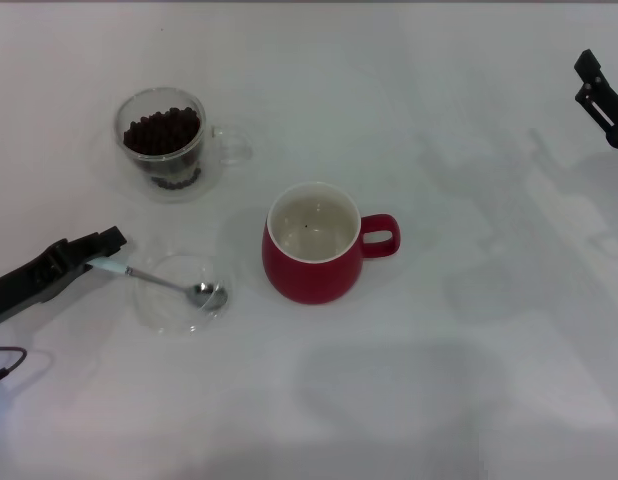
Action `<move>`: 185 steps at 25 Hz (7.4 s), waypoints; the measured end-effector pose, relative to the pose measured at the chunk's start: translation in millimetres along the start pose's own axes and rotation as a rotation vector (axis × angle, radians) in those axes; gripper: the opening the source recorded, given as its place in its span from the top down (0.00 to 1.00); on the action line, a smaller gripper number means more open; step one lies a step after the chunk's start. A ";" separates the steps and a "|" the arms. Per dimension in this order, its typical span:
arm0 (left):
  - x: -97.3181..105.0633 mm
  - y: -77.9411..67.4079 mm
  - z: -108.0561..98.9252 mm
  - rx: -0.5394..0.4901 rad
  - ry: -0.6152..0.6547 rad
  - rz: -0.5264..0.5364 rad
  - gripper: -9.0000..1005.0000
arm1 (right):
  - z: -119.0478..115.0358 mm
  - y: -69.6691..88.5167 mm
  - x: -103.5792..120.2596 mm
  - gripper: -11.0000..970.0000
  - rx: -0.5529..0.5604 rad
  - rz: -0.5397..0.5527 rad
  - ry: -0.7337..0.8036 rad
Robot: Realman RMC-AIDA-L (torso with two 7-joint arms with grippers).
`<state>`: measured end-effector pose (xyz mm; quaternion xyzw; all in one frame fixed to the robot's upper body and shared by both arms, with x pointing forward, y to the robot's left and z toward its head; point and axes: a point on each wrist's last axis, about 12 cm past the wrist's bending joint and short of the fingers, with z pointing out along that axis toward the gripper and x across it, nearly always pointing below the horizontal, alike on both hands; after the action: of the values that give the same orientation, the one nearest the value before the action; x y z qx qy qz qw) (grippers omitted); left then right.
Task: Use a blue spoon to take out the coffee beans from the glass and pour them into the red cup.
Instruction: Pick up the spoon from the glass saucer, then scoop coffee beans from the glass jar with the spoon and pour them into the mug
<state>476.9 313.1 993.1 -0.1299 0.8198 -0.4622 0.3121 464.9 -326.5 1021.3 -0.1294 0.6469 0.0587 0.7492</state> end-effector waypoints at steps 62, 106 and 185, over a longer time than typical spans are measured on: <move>5.8 6.2 -35.2 0.046 -0.058 0.090 0.30 | 9.2 1.3 -1.3 0.10 0.005 0.013 -0.005; 31.8 5.5 -50.8 0.107 -0.129 0.013 0.87 | 27.0 3.4 -2.6 0.10 -0.017 0.009 0.002; -103.0 -48.2 28.6 0.089 -0.272 0.152 0.87 | 13.8 1.5 1.4 0.10 0.005 0.055 0.023</move>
<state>570.8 319.5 1063.1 -0.1148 0.7563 -0.4510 0.4598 477.9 -321.5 1021.5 -0.1102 0.6591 0.0759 0.7401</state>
